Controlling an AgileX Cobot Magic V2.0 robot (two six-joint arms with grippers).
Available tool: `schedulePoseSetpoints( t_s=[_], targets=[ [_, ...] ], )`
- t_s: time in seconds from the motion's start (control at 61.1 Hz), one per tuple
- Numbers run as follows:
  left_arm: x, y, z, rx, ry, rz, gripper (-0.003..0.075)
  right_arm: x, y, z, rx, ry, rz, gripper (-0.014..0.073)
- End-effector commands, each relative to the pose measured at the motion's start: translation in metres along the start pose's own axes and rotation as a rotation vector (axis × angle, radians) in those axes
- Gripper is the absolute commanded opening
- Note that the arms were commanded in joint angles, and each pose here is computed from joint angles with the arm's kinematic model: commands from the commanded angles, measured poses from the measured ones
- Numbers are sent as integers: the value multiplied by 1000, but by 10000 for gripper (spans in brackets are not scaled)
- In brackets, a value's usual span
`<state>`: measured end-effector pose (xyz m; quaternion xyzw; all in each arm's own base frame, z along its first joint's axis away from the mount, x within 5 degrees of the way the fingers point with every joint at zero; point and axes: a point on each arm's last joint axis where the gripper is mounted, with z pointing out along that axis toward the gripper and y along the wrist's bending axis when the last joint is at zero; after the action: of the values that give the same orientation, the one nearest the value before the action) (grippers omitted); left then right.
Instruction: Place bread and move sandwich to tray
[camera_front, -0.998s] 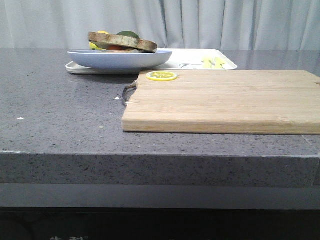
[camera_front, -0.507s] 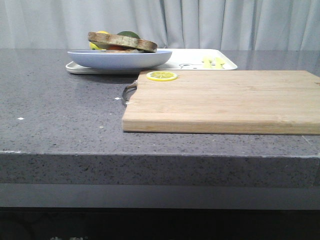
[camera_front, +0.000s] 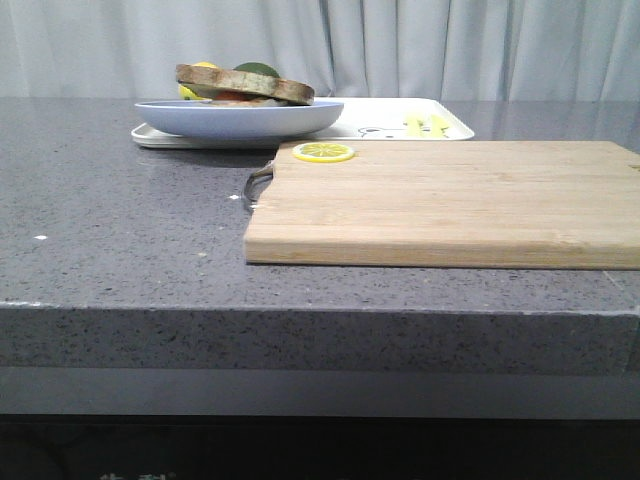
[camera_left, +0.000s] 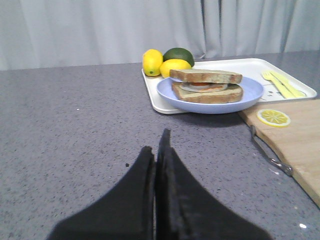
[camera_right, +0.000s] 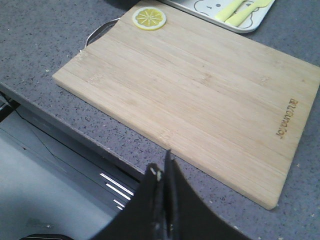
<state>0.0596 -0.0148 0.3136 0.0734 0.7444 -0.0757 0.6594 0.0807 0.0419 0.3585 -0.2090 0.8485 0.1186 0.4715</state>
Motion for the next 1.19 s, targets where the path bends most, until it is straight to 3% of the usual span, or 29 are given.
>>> schedulePoseSetpoints(
  t_s=[0.0, 0.229, 0.638, 1.178],
  targets=[
    [-8, 5, -7, -54, -130, -90, -18, -11, 0, -4, 5, -84, 3, -118],
    [30, 10, -3, -120, -176, -70, -18, -11, 0, -4, 5, -84, 3, -118],
    [95, 11, 2, -134, -322, -93, -18, -11, 0, -4, 5, -84, 3, -118],
    [98, 13, 3, -156, -273, -104, -18, -11, 0, -4, 4, -81, 3, -118]
  ],
)
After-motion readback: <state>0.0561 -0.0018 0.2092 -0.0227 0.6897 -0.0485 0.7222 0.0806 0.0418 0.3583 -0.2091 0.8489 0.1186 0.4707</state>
